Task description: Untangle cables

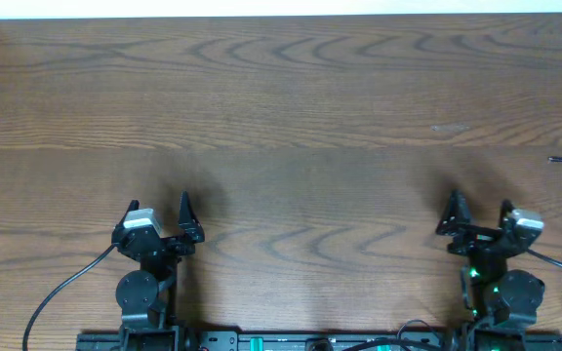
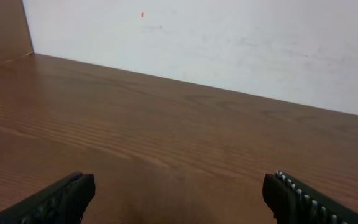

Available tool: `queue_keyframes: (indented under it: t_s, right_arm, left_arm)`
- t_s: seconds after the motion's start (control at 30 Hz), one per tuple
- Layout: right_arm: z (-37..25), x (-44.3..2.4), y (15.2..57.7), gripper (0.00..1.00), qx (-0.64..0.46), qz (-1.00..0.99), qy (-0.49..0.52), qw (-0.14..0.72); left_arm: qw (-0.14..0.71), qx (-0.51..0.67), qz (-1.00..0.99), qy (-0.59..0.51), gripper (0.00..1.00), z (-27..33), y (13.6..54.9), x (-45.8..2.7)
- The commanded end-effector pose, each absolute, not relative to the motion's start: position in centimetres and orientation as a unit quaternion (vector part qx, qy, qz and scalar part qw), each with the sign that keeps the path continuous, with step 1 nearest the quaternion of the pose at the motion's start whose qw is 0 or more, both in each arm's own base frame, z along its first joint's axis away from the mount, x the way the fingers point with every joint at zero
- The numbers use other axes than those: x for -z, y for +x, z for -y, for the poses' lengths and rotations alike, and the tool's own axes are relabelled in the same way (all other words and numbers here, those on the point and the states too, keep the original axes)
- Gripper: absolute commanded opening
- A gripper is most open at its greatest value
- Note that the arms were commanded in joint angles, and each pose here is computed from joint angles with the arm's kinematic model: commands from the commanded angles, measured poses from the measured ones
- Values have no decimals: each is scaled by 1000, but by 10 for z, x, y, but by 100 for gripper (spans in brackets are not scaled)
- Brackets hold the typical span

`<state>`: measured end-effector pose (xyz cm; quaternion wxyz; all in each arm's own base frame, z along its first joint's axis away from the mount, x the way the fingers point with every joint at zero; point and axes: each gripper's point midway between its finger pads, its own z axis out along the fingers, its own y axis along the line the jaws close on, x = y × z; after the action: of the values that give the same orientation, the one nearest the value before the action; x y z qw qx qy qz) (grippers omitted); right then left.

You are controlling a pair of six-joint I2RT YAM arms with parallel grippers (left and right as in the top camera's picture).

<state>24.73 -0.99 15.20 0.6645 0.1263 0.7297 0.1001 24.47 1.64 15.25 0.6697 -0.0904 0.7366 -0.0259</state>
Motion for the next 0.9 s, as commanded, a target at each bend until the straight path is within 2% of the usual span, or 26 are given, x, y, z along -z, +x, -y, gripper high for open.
queue_keyframes:
  t_s: [0.0,0.2,0.43,0.87]
  right_arm:
    - [-13,-157,246,99,-136,-727,96,666]
    - [-41,-158,243,99,-175,-729,53,659]
    - [-41,-158,243,99,-153,-731,30,664]
    - [-39,-157,243,99,-14,-725,-107,680]
  left_arm:
    - [650,3,-753,-98,92,-23,243,-137]
    - [650,3,-753,-98,92,-23,243,-137]
    - [650,3,-753,-98,92,-23,243,-137]
    - [650,3,-753,-98,92,-23,243,-137]
